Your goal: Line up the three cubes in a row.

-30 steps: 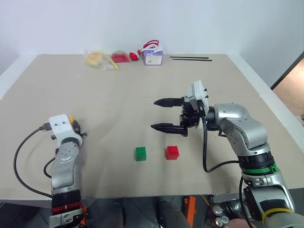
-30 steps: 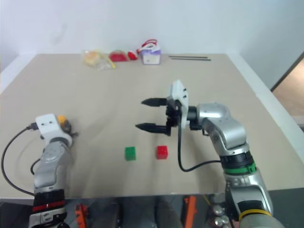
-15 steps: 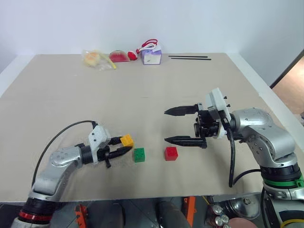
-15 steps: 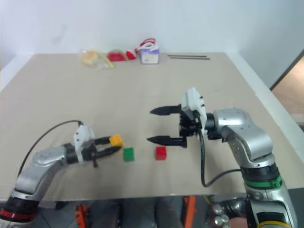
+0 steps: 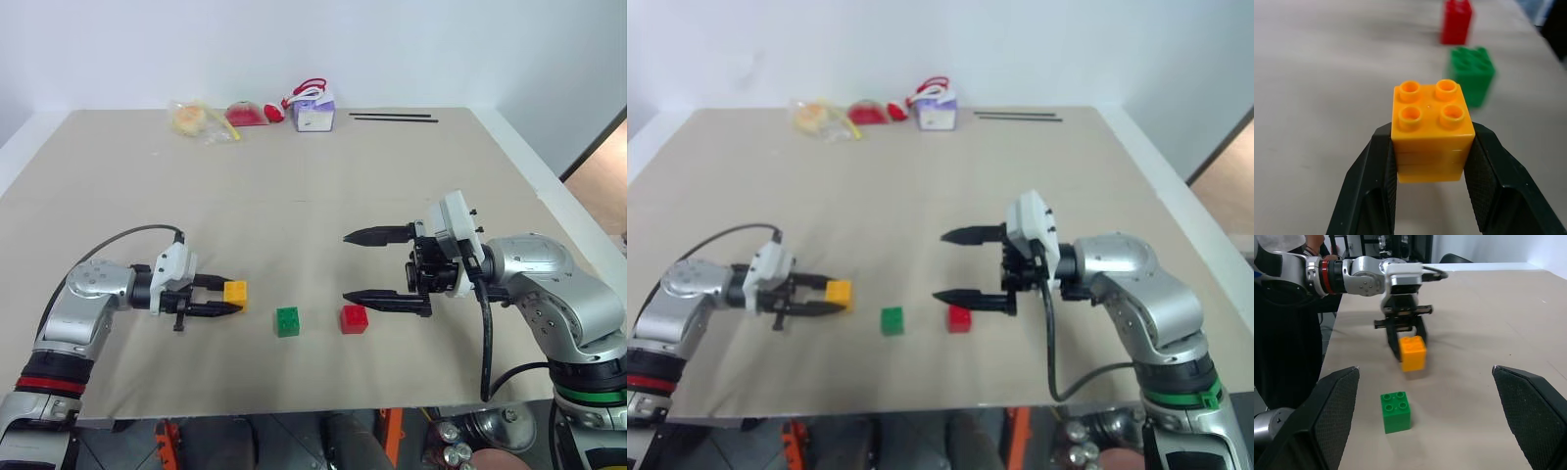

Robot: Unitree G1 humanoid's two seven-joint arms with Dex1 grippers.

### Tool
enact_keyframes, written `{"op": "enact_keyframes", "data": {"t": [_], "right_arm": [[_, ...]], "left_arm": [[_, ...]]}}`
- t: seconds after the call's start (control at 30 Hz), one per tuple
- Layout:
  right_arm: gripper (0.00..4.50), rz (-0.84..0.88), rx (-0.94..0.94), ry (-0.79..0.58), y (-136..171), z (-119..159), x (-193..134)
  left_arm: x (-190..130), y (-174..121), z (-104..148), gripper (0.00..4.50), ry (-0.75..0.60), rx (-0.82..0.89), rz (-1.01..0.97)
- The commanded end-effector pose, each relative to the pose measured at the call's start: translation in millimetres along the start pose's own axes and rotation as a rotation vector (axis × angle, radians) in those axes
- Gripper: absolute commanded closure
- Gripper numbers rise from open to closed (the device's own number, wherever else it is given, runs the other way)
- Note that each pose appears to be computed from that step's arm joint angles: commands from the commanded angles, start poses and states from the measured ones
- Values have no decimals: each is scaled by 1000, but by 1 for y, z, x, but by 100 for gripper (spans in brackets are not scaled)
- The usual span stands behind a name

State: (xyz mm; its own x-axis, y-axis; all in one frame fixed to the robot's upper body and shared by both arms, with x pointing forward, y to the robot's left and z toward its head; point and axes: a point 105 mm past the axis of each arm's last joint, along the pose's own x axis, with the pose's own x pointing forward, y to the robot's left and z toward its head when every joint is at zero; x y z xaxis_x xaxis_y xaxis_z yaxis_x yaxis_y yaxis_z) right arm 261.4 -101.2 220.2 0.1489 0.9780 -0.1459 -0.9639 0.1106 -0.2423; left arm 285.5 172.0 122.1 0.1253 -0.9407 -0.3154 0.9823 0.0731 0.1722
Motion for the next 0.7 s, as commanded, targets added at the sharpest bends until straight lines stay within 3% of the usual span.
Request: {"op": "enact_keyframes", "data": {"t": [0.03,0.57,0.7], "right_arm": [[0,12,-49,-6,6,10,-3],[0,28,-45,12,6,5,-1],[0,31,-45,15,6,4,-1]], "left_arm": [[-4,-5,-3,319,33,31,-31],[-7,-21,-24,319,107,-12,-62],[-6,-22,-26,154,120,-18,-72]]}}
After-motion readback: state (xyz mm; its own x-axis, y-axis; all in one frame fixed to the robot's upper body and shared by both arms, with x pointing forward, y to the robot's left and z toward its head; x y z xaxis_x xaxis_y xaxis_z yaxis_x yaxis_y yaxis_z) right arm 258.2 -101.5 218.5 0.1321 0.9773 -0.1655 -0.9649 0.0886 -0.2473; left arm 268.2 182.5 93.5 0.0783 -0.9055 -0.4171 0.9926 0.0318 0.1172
